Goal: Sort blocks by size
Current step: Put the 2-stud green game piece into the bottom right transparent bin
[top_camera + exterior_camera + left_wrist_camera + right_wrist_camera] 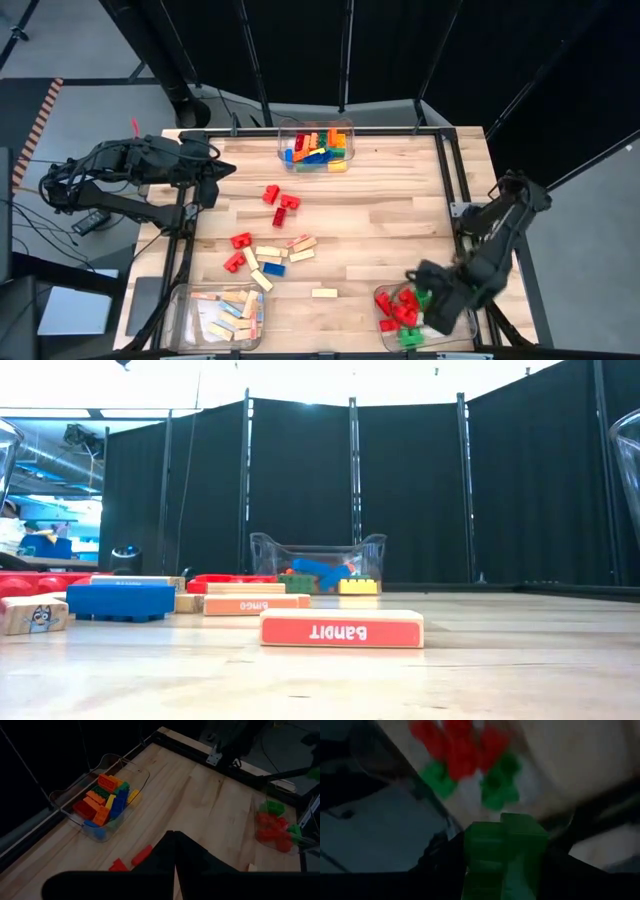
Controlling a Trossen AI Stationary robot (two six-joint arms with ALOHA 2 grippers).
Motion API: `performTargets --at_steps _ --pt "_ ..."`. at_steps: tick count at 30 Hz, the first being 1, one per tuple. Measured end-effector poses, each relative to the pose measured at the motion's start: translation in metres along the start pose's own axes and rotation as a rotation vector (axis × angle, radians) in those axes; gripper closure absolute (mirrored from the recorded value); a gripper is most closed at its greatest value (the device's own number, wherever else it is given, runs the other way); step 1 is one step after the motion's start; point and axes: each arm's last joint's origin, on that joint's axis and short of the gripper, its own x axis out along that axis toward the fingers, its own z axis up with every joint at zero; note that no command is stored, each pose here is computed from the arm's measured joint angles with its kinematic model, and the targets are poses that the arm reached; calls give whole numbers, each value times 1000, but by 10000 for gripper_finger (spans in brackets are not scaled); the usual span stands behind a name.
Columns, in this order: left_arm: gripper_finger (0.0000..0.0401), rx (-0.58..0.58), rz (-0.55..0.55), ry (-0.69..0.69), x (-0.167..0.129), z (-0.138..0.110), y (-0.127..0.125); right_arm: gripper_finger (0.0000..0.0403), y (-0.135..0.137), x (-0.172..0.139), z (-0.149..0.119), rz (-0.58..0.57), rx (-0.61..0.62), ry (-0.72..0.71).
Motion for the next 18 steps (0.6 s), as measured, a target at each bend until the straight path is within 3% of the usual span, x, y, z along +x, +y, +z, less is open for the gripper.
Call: performTargets --at_steps 6,15,18 --pt "388 -5 -7 -15 0 2 -1 222 12 37 -27 29 34 47" --pt "388 -8 -11 -23 0 2 -1 222 11 72 -27 22 30 48" --pt "388 -9 -10 -23 0 2 -1 162 8 74 -27 -11 28 56"
